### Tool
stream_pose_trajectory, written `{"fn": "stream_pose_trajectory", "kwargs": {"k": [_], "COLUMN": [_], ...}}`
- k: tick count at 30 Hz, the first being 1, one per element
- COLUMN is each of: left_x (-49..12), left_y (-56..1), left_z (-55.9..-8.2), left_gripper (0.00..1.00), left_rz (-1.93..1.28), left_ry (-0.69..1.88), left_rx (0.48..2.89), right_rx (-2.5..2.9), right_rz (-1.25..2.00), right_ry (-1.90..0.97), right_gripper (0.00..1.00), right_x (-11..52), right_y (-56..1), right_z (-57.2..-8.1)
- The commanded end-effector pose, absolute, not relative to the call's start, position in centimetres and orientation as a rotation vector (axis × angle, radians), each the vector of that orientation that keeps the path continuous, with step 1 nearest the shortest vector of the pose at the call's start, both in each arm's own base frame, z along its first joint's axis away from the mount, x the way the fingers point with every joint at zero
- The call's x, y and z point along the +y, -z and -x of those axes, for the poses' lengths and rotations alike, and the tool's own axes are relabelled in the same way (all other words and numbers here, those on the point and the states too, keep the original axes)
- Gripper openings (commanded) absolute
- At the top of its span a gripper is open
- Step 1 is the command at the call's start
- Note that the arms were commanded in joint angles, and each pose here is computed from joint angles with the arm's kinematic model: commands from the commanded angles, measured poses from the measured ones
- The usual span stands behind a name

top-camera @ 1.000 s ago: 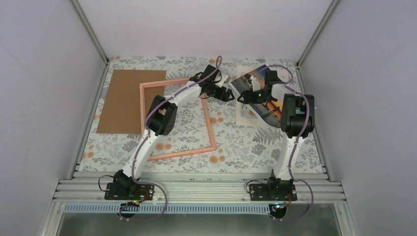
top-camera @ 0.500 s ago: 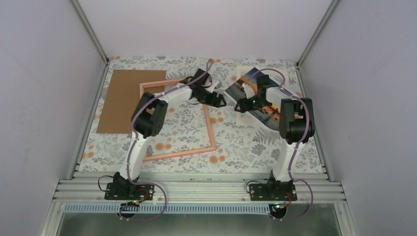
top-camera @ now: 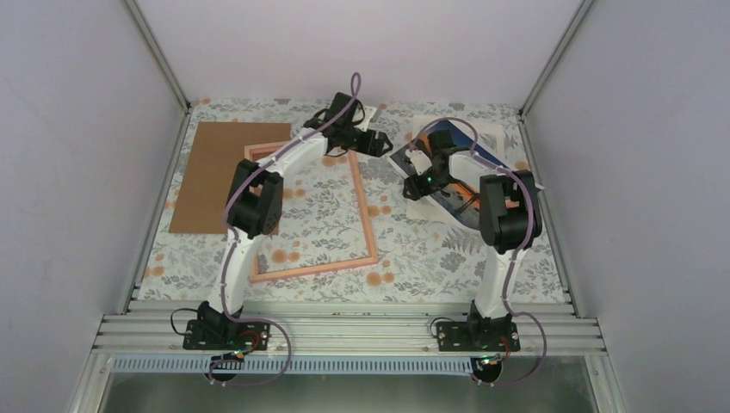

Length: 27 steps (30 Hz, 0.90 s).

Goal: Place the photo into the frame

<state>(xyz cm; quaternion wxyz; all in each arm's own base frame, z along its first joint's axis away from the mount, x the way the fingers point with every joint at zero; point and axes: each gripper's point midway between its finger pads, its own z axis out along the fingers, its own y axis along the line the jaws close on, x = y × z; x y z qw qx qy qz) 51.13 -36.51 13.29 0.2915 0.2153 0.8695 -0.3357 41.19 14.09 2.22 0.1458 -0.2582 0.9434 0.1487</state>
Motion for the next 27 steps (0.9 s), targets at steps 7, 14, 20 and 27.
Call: {"fn": "stream_pose_trajectory", "kwargs": {"k": [7, 14, 20, 27], "left_x": [-39.0, -36.9, -34.9, -33.3], "left_y": [-6.6, -3.8, -2.8, -3.5], "left_z": [-49.4, -47.2, -43.0, -39.0], "left_gripper": [0.89, 0.89, 0.89, 0.89], "left_rz": [-0.670, -0.707, -0.721, -0.698], "left_ry": [0.730, 0.606, 0.637, 0.676], "left_rx": [2.487, 2.625, 2.725, 2.787], "right_rx": [2.911, 2.872, 2.793, 2.857], "right_rz": [0.993, 1.017, 0.974, 0.949], "right_ry": [-0.327, -0.358, -0.390, -0.213], "right_gripper": [0.60, 0.60, 0.60, 0.39], "right_x": [11.8, 11.7, 12.2, 7.3], "right_y": [3.1, 0.6, -4.3, -3.6], "right_z": [-31.4, -29.5, -30.7, -28.5]}}
